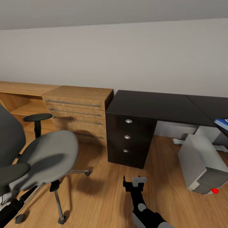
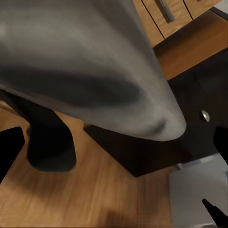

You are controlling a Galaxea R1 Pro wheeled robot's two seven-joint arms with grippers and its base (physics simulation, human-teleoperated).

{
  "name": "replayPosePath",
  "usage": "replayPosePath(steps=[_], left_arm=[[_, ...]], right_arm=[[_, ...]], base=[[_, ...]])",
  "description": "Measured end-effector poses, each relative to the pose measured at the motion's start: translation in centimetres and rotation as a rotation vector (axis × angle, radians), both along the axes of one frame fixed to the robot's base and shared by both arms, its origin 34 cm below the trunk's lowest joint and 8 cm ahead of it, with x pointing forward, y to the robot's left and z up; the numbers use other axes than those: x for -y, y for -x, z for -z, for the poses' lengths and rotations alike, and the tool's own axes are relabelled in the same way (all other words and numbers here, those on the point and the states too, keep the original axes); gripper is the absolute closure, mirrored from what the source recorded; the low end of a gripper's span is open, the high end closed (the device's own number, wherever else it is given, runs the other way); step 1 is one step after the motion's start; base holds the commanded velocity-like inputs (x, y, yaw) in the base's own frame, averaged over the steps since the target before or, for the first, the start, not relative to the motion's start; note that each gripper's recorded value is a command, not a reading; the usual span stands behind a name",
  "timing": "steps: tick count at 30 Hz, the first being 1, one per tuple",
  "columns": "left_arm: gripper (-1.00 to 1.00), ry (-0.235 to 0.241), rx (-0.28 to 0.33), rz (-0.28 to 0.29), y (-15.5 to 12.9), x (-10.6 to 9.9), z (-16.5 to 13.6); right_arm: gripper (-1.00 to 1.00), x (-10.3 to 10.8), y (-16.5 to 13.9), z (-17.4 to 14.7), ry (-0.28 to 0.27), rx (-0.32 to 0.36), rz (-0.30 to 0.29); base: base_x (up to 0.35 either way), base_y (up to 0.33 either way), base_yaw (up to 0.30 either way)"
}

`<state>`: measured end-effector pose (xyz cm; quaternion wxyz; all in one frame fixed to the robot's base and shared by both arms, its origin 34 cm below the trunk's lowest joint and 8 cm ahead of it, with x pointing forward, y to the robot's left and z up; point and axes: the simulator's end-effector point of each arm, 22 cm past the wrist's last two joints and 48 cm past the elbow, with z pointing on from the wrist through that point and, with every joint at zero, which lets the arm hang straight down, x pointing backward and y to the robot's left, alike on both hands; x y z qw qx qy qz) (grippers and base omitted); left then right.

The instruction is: In the bedroom, organize the workspace by keeping the computer under the desk, ensuring the monitor is on the desk, placing the keyboard on the desk next to the monitor, placing the mouse on the desk next to the keyboard, moving the folder from the swivel chair onto the desk next to the mouse, stacking the notebook on top of the folder with the pen on top of the notebook, and positioning the swivel chair next to the desk.

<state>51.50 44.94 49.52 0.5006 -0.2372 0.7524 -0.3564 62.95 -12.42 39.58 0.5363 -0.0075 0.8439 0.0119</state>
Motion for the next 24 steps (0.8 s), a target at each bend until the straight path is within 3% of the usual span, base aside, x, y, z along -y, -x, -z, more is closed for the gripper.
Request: replayPosePath(steps=[14,24], left_arm=[[-1.00,0.010,-0.017,-0.004,0.3,0.2,0.7],[-1.00,0.015,-0.092,0.013,1.7,1.1,3.4]], right_arm=[[-1.00,0.0,0.0,0.0,0.001,0.000,-0.001],[-1.00,0.0,0.0,0.0,0.000,0.000,-0.003]], base=[[-0.285,0.000,0.000],[-0.178,-0.040,0.000]])
